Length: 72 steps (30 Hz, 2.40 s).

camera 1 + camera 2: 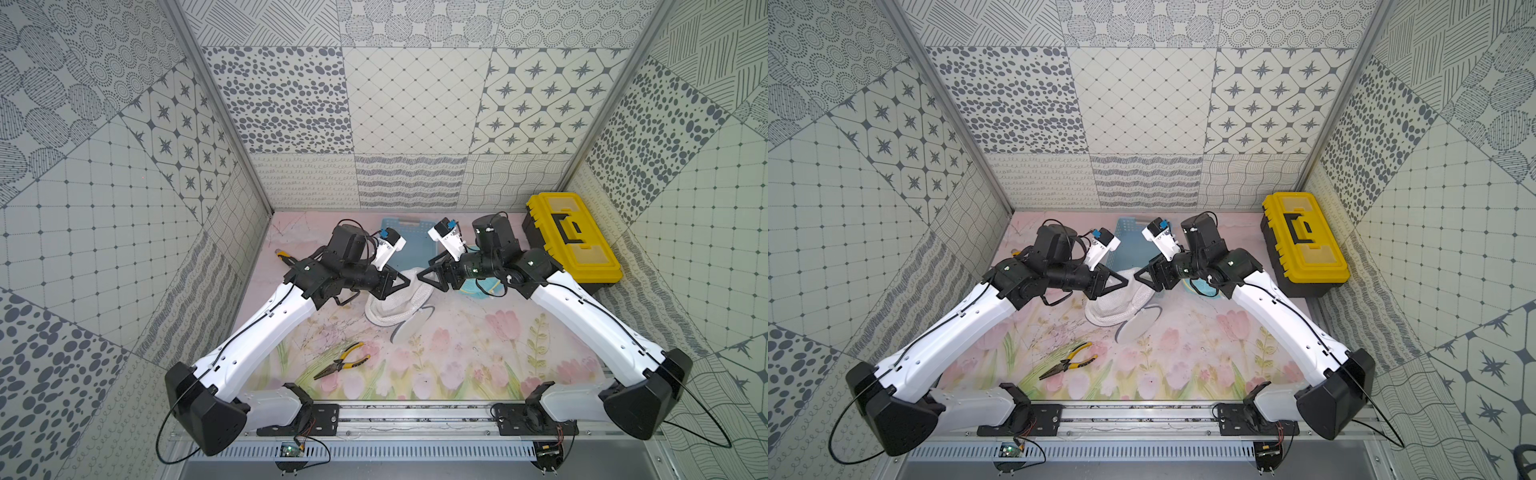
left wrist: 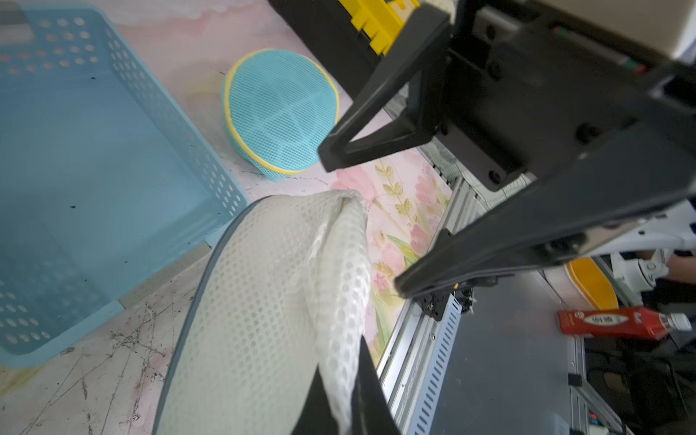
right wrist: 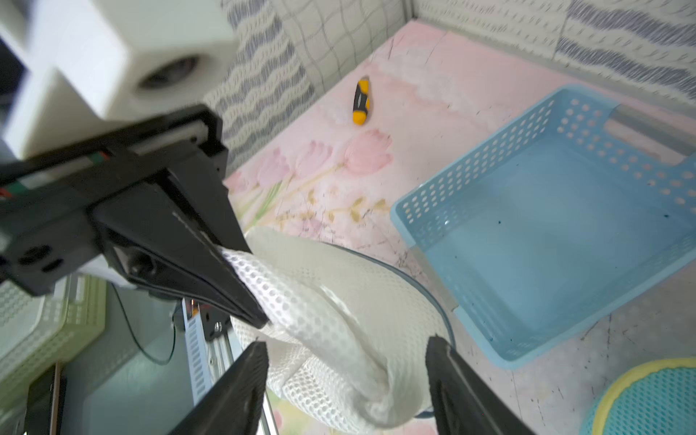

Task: Turn the laundry bag inside out
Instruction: Turn over the laundry bag.

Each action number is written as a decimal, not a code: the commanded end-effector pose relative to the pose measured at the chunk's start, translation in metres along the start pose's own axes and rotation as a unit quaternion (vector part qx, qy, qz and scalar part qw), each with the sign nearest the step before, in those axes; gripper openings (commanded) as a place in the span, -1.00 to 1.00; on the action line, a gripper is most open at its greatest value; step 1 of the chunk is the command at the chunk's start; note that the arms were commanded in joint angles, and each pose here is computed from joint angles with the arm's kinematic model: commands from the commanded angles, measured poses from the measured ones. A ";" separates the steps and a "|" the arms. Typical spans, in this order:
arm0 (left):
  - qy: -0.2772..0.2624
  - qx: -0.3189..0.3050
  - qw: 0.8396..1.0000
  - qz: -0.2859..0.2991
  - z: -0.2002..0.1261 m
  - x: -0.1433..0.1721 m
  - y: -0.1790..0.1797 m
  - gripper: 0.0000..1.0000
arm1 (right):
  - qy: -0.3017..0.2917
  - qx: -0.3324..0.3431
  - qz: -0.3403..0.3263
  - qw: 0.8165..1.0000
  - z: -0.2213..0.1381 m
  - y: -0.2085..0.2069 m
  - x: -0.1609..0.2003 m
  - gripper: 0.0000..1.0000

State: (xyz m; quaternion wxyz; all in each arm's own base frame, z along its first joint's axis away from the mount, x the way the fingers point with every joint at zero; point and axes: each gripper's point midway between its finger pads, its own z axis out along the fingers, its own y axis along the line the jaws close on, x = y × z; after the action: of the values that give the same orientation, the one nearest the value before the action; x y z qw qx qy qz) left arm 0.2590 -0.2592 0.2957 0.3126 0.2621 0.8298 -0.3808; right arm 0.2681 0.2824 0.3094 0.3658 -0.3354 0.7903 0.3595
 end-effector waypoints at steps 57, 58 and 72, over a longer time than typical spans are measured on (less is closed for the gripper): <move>-0.371 0.262 0.890 -0.049 -0.138 -0.118 -0.072 -1.00 | -0.153 -0.007 0.195 0.969 0.008 -0.058 -0.050 -1.00; -0.388 0.268 0.880 -0.057 -0.143 -0.124 -0.071 -1.00 | -0.136 -0.006 0.196 0.971 0.018 -0.056 -0.041 -1.00; -0.444 0.418 0.739 -0.288 -0.157 -0.164 -0.015 -1.00 | -0.049 0.204 0.215 0.954 0.039 -0.125 0.056 -1.00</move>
State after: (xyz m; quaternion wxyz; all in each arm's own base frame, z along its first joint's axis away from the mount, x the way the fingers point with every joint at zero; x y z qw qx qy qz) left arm 0.3349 -0.2171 0.4097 0.3656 -0.0778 0.5911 -0.7148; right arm 0.3461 0.2759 0.2585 0.3966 -0.1041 0.8215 0.3962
